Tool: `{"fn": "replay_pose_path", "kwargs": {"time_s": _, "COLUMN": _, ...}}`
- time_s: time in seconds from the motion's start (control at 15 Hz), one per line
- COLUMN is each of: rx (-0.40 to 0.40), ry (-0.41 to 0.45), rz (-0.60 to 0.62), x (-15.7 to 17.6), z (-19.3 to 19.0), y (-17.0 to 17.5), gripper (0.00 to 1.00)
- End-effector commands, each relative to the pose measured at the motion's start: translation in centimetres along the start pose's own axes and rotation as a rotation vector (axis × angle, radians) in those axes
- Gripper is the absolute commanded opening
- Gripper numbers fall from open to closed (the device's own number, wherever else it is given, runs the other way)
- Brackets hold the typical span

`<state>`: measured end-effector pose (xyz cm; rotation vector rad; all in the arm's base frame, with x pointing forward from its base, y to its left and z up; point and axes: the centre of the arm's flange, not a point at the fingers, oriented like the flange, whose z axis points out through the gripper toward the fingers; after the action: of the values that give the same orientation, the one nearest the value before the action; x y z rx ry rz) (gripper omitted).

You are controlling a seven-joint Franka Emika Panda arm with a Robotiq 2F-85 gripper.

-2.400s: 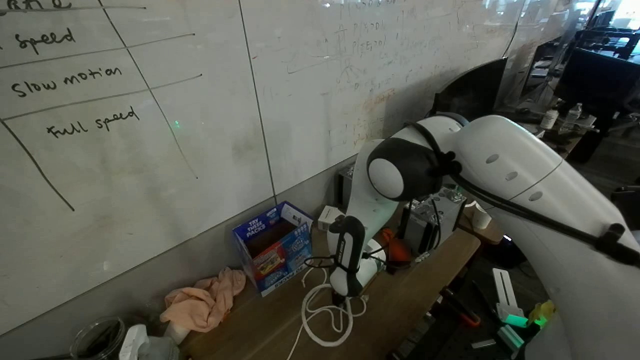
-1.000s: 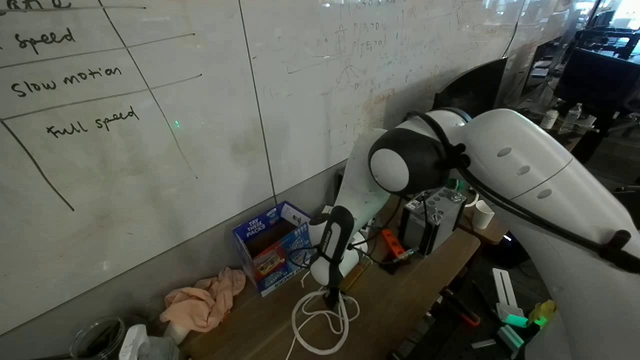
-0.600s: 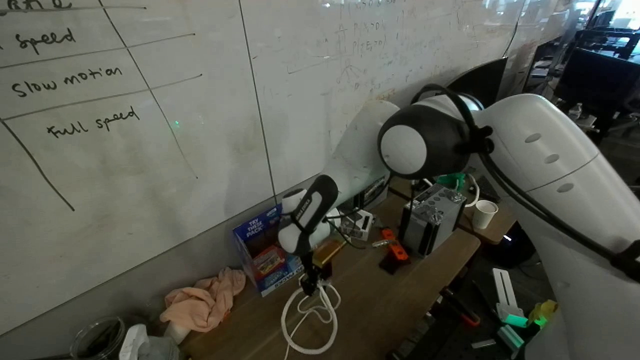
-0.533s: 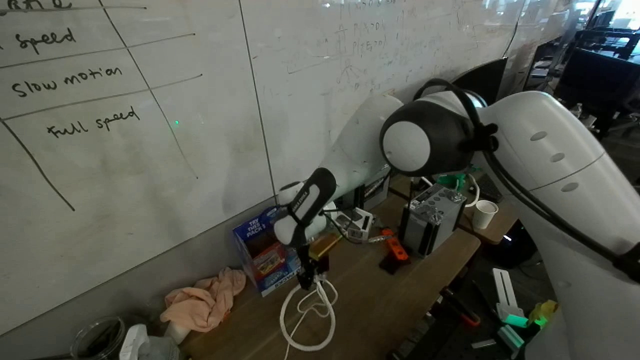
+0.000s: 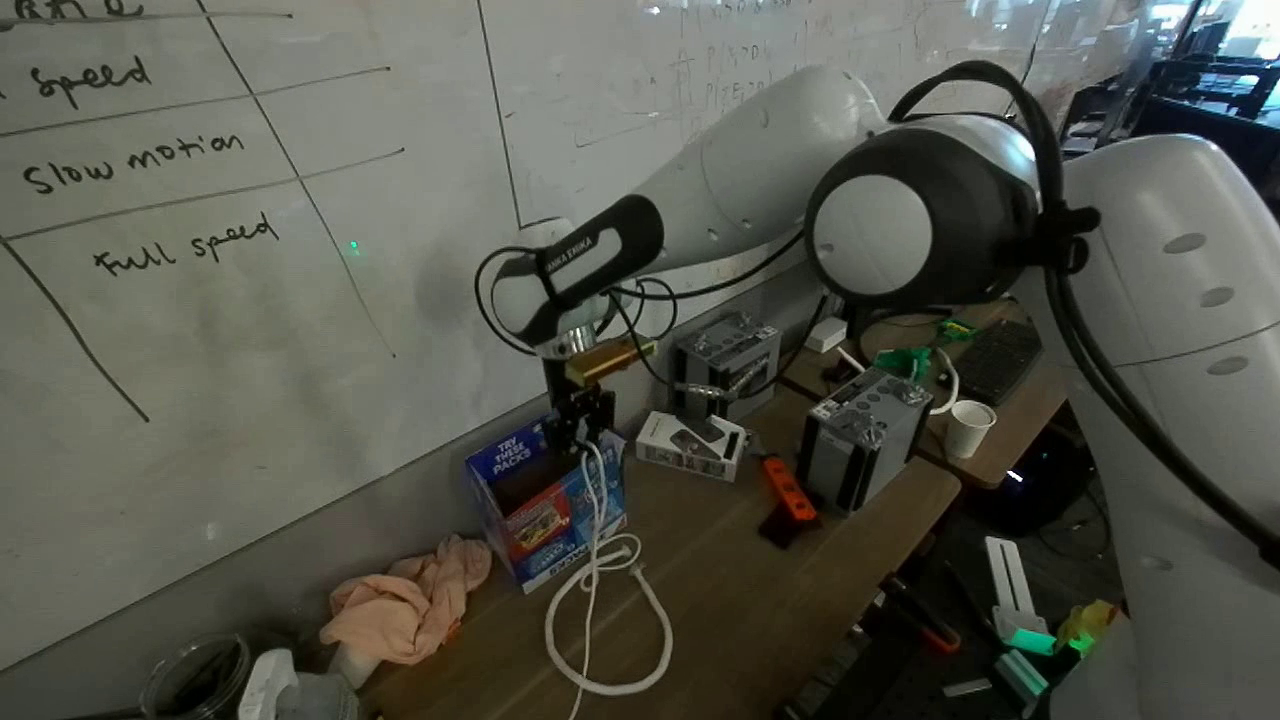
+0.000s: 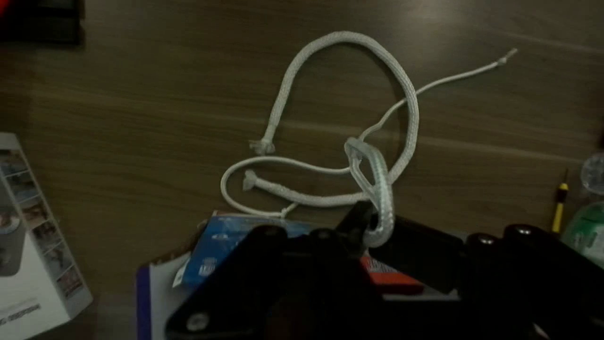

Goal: Put the strings in the blue box

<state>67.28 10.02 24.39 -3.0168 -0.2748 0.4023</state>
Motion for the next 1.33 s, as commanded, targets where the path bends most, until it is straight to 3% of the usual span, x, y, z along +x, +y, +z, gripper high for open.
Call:
{"fn": "replay_pose_path", "kwargs": {"time_s": 0.0, "rx": 0.002, "ry": 0.059, "rz": 0.043, "x": 1.0, "z": -6.5, "y": -1.3, "gripper": 0.06}}
{"fn": "replay_pose_path", "kwargs": {"time_s": 0.13, "rx": 0.002, "ry": 0.106, "rz": 0.069, "x": 1.5, "z": -9.1, "y": -1.8, "gripper": 0.06}}
{"fn": "replay_pose_path", "kwargs": {"time_s": 0.67, "rx": -0.037, "ry": 0.422, "rz": 0.257, "x": 1.4, "z": -20.1, "y": -6.4, "gripper": 0.05}}
{"fn": "replay_pose_path", "kwargs": {"time_s": 1.07, "rx": -0.104, "ry": 0.684, "rz": 0.4, "x": 0.2, "z": -26.8, "y": -6.4, "gripper": 0.05}}
{"fn": "replay_pose_path", "kwargs": {"time_s": 1.27, "rx": -0.156, "ry": 0.812, "rz": 0.469, "x": 0.0, "z": -28.1, "y": -5.5, "gripper": 0.05}}
